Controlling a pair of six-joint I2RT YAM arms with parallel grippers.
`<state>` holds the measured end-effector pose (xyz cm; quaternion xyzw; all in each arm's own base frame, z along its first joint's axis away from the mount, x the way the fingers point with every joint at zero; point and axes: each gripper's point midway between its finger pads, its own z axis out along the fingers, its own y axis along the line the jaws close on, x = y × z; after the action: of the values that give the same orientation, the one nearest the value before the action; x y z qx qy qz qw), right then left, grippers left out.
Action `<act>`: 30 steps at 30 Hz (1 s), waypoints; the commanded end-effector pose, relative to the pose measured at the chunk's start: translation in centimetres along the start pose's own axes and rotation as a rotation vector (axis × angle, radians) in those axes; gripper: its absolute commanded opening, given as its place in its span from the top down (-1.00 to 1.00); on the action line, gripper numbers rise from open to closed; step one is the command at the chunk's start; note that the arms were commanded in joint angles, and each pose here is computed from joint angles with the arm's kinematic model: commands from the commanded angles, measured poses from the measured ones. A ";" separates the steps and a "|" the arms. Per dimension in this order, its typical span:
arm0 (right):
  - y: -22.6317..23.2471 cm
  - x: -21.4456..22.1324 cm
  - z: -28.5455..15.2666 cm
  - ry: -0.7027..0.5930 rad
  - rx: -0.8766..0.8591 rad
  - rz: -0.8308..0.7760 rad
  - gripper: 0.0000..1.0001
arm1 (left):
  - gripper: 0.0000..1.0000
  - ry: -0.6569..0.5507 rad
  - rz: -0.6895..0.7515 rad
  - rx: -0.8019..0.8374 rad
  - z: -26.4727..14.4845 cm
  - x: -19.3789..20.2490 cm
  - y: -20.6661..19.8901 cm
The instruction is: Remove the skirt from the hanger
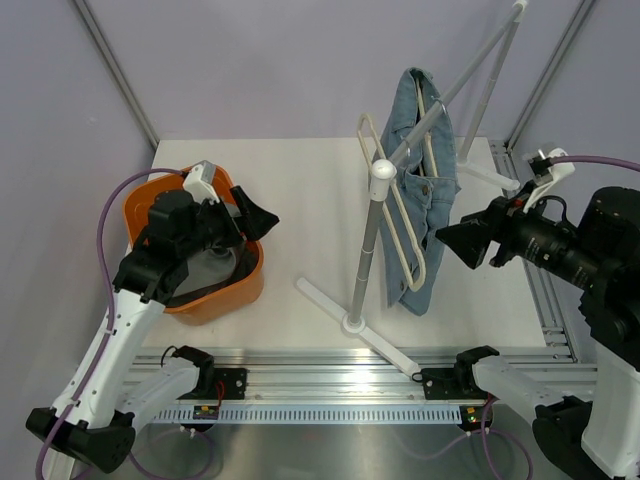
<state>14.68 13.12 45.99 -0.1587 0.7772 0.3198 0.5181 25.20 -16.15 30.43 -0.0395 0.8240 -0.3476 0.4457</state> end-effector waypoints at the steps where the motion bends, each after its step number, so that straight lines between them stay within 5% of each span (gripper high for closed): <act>1: -1.3 -3.0 -0.4 -0.127 0.104 0.002 -0.42 | -0.98 -0.011 0.026 0.040 0.3 -0.1 -0.6; 20: -6.9 -0.2 3.5 0.022 0.288 0.009 -0.38 | -0.98 -0.008 0.039 0.060 0.1 0.3 -0.8; 30: -7.4 1.1 5.0 0.063 0.274 0.036 -0.20 | -0.98 -0.003 0.035 0.060 0.3 0.6 -0.6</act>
<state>21.31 10.69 40.98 -0.0788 0.8386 0.2135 0.4950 24.91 -16.40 28.67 -0.0322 0.8332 -0.3444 0.4313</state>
